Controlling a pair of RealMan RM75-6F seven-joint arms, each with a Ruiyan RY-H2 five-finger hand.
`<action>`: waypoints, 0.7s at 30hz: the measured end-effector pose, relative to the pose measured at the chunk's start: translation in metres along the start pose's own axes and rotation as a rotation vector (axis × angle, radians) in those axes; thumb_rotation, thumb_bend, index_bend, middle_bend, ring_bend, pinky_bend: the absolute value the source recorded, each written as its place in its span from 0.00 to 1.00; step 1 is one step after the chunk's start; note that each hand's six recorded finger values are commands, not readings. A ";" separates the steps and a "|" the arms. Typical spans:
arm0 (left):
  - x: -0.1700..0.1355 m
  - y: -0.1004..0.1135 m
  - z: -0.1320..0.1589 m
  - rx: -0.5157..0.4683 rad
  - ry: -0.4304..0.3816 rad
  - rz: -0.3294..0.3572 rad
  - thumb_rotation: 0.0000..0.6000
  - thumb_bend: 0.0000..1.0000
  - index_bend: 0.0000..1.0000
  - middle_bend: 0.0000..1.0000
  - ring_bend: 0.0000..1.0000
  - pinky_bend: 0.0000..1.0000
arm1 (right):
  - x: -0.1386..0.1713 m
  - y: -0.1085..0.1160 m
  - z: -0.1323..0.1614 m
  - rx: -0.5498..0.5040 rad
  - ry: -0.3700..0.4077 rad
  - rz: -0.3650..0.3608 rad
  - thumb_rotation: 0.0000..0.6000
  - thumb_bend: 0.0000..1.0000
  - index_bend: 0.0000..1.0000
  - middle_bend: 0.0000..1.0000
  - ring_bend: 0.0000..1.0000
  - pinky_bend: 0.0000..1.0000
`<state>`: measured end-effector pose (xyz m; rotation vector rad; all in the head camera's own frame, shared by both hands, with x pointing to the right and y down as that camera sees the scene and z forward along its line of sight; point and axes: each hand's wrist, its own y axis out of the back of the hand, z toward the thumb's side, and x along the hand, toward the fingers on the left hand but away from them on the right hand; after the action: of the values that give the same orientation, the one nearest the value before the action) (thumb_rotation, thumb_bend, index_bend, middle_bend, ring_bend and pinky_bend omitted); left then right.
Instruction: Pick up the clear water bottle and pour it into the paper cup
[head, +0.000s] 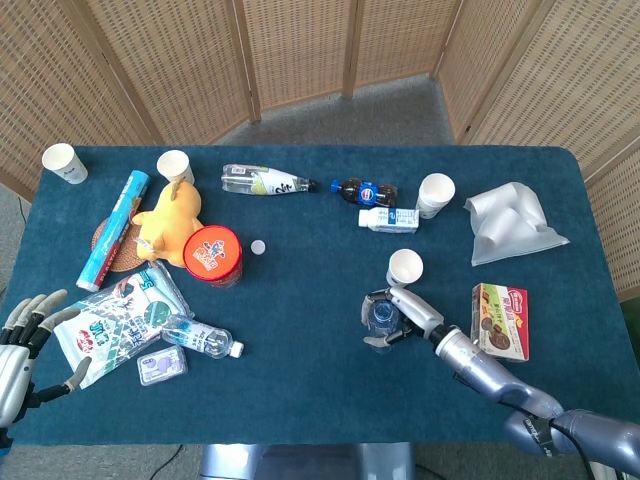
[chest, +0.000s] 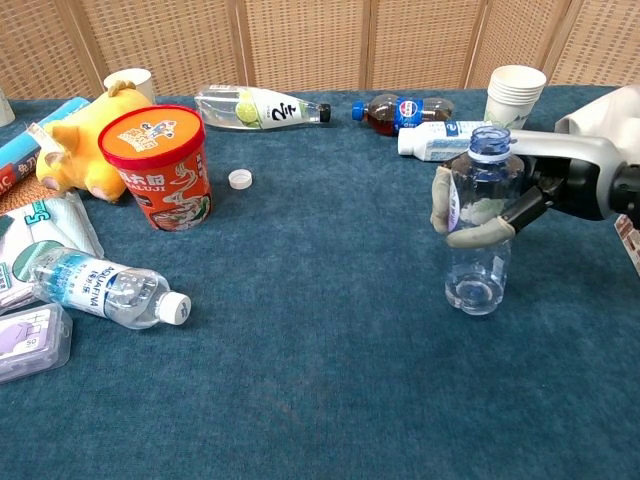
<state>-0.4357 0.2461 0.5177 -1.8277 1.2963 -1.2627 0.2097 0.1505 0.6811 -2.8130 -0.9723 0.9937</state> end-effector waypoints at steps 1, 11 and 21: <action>0.000 0.000 0.000 0.000 -0.001 0.000 0.75 0.39 0.21 0.12 0.00 0.00 | 0.000 0.000 0.000 0.000 0.001 0.000 1.00 0.25 0.52 0.53 0.32 0.22; 0.001 -0.001 0.001 -0.001 -0.006 -0.002 0.74 0.39 0.21 0.12 0.00 0.00 | 0.005 0.001 0.001 0.015 0.006 0.006 1.00 0.24 0.46 0.50 0.30 0.20; 0.002 -0.001 0.002 -0.004 -0.009 0.001 0.75 0.38 0.21 0.12 0.00 0.00 | 0.008 0.002 0.004 0.034 0.009 0.016 1.00 0.23 0.35 0.42 0.25 0.15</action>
<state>-0.4336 0.2447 0.5183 -1.8335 1.2954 -1.2510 0.2139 0.1526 0.6727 -2.7990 -0.9244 0.9890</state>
